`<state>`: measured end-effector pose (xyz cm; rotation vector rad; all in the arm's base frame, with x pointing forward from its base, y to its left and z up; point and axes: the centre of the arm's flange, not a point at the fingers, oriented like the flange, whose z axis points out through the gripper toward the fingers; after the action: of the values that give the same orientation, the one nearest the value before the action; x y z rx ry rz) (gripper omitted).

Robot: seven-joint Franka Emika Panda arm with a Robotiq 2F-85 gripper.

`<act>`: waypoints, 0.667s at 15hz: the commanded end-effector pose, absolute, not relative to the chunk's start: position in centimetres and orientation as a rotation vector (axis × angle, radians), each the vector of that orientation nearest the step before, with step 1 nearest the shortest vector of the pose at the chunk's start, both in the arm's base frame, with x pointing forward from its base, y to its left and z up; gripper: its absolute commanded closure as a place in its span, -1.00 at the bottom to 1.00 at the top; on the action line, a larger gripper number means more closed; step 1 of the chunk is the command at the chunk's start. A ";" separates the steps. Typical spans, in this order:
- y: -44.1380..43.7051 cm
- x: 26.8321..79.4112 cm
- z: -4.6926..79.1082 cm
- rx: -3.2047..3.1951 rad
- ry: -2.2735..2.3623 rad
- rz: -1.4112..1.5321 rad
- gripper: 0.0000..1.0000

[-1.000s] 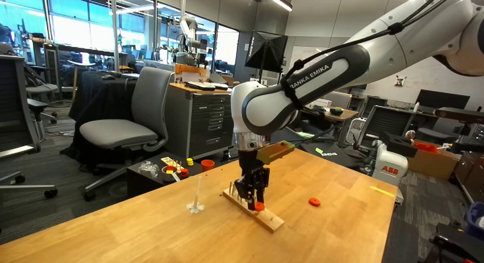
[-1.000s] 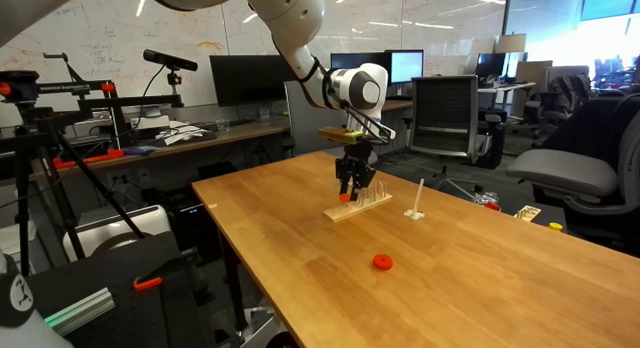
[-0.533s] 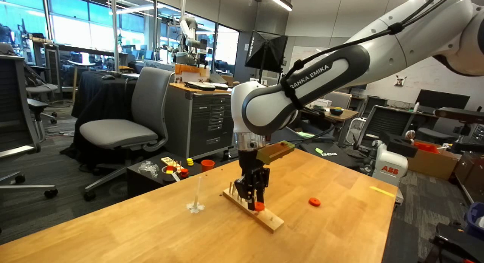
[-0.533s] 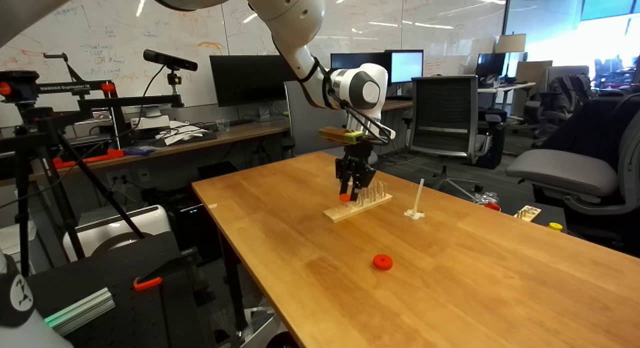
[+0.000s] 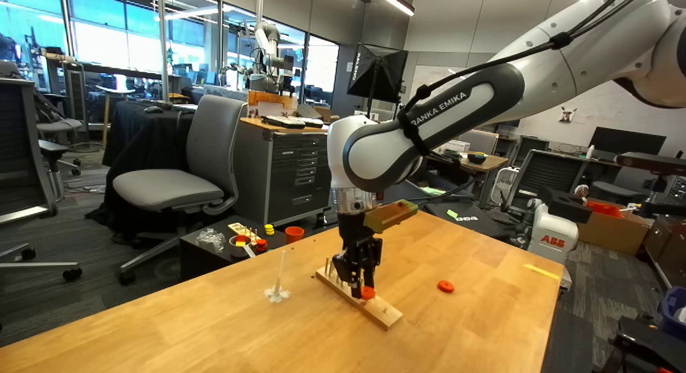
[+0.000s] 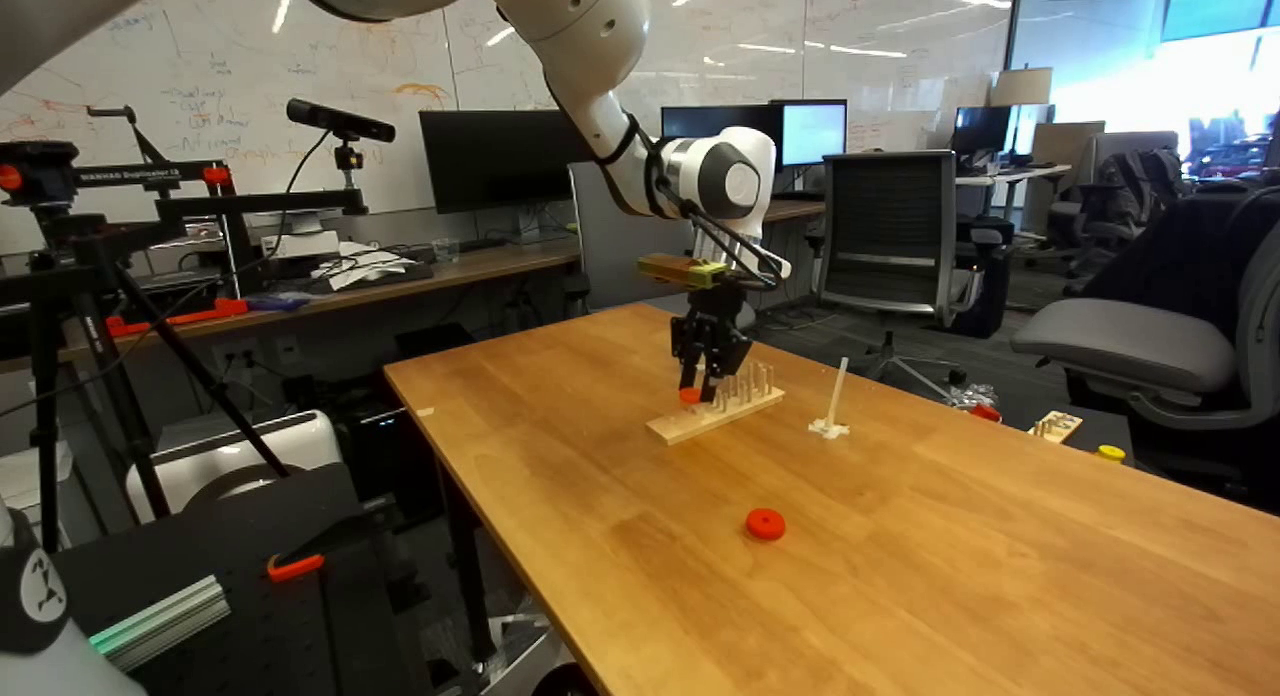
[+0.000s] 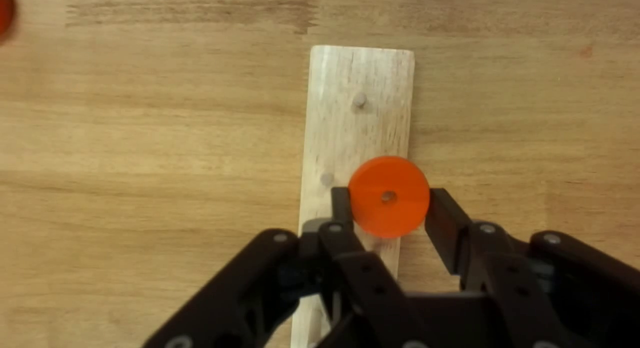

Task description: Put an orange disk on the wooden base

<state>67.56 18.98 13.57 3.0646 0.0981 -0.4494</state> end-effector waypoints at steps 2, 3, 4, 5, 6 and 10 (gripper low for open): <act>18.5 67.4 12.2 3.049 0.074 -0.469 0.65; 18.4 67.4 12.1 3.048 0.073 -0.470 0.65; 18.4 67.4 12.0 3.047 0.071 -0.472 0.65; 18.2 67.3 11.9 3.045 0.069 -0.478 0.65; 18.1 67.3 11.7 3.041 0.068 -0.480 0.65; 17.4 66.6 10.8 3.022 0.065 -0.504 0.65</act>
<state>67.40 18.34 12.87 3.0521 0.0867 -0.4673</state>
